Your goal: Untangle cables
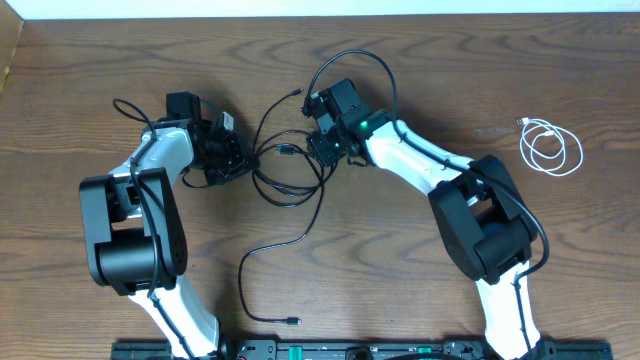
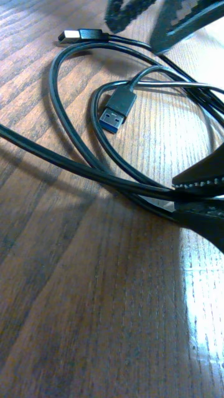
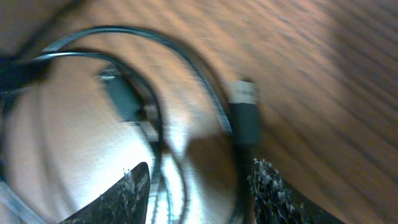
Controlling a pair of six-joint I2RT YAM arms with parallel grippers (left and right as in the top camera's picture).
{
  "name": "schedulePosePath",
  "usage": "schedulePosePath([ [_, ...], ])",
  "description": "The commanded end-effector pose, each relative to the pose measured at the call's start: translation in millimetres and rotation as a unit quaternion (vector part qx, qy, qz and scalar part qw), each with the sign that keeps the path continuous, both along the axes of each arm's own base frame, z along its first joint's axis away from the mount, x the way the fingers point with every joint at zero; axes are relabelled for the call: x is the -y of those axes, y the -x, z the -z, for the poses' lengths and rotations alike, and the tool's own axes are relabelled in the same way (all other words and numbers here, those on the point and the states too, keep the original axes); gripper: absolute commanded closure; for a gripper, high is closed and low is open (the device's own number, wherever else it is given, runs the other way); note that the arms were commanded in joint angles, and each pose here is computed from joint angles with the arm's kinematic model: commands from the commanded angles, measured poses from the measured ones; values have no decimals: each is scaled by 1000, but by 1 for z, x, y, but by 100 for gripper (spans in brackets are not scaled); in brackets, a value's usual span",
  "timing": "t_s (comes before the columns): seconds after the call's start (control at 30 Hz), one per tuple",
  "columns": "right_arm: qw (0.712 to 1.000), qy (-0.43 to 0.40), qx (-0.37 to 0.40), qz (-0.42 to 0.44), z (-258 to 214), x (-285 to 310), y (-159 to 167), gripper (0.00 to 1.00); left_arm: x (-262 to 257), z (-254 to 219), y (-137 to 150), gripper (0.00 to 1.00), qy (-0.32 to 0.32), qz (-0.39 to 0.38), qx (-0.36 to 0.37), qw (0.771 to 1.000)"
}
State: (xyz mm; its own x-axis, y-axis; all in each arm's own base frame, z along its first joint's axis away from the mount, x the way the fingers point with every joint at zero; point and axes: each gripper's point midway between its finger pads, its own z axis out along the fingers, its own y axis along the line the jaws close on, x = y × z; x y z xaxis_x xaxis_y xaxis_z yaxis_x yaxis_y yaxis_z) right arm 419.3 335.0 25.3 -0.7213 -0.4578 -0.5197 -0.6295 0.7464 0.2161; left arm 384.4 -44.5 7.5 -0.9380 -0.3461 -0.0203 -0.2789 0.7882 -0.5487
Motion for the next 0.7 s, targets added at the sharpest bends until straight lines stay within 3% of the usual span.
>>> schedulePosePath([
  [0.0,996,-61,2,-70,-35,-23,13,52,-3,3,3,92,-9,-2,-7,1000],
  [0.67,997,10,0,-74,9,-9,16,72,-3,3,3,92,-9,-2,-7,1000],
])
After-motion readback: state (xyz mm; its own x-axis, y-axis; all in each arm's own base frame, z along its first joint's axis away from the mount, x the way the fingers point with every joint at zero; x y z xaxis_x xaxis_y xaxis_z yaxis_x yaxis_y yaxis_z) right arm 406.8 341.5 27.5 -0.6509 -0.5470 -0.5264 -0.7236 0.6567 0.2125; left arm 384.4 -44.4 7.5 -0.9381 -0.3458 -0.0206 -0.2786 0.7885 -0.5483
